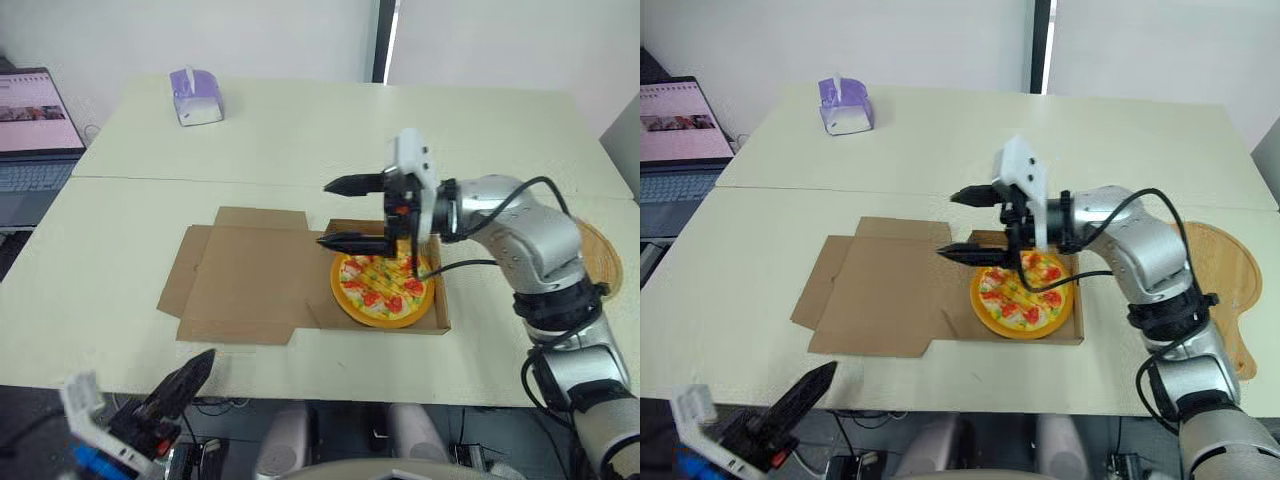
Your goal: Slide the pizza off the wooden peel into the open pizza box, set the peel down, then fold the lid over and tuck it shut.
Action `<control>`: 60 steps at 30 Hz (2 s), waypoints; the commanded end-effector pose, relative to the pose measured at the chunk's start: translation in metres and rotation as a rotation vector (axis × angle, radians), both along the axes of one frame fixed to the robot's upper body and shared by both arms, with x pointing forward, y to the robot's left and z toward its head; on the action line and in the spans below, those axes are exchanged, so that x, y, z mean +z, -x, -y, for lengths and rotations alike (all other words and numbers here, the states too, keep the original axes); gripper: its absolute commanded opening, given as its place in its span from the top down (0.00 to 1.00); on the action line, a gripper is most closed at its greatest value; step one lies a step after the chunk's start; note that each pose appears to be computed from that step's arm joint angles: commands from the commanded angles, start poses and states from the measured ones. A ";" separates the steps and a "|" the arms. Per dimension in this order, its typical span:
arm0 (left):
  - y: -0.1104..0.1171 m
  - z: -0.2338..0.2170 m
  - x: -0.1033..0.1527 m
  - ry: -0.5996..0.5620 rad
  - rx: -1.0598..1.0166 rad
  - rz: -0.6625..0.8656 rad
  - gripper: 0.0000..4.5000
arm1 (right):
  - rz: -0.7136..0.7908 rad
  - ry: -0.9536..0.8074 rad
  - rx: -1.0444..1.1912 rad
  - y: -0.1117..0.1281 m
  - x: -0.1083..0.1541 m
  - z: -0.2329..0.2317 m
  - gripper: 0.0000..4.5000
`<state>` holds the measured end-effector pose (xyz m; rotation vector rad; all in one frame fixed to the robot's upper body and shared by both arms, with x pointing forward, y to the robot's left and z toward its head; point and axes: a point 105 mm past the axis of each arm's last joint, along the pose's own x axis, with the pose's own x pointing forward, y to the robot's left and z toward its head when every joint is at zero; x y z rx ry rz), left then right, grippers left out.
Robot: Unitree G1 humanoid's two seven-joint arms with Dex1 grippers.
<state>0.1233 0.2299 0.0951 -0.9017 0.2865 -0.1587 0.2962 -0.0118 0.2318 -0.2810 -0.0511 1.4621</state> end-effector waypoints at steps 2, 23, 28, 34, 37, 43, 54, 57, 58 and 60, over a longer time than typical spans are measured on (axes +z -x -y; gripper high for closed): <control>0.002 -0.011 -0.003 0.107 0.176 0.045 0.00 | 0.070 -0.018 0.040 0.004 0.024 -0.013 0.00; -0.048 -0.014 -0.020 0.162 0.236 0.042 0.00 | 0.085 -0.003 0.015 0.010 0.028 -0.011 0.00; -0.053 -0.013 -0.018 0.174 0.234 0.035 0.00 | 0.084 0.010 0.015 0.011 0.025 -0.010 0.00; -0.062 -0.016 -0.015 0.177 0.239 0.038 0.27 | 0.094 0.009 0.013 0.010 0.026 -0.011 0.00; -0.062 -0.014 -0.014 0.185 0.241 0.037 0.48 | 0.099 0.015 0.015 0.011 0.025 -0.011 0.00; -0.060 -0.012 -0.014 0.189 0.247 0.032 0.90 | 0.099 0.032 0.009 0.011 0.020 -0.009 0.00; -0.069 -0.014 0.002 0.138 0.223 0.076 0.99 | 0.097 0.023 -0.046 -0.001 0.021 0.004 0.00; -0.077 -0.014 0.018 0.056 0.172 0.120 0.99 | 0.124 0.046 -0.121 -0.018 0.016 0.025 0.00; -0.079 -0.015 0.023 0.047 0.165 0.136 1.00 | 0.122 0.049 -0.135 -0.021 0.014 0.033 0.04; -0.083 -0.017 0.028 0.040 0.158 0.154 1.00 | 0.117 0.059 -0.157 -0.027 0.010 0.048 0.14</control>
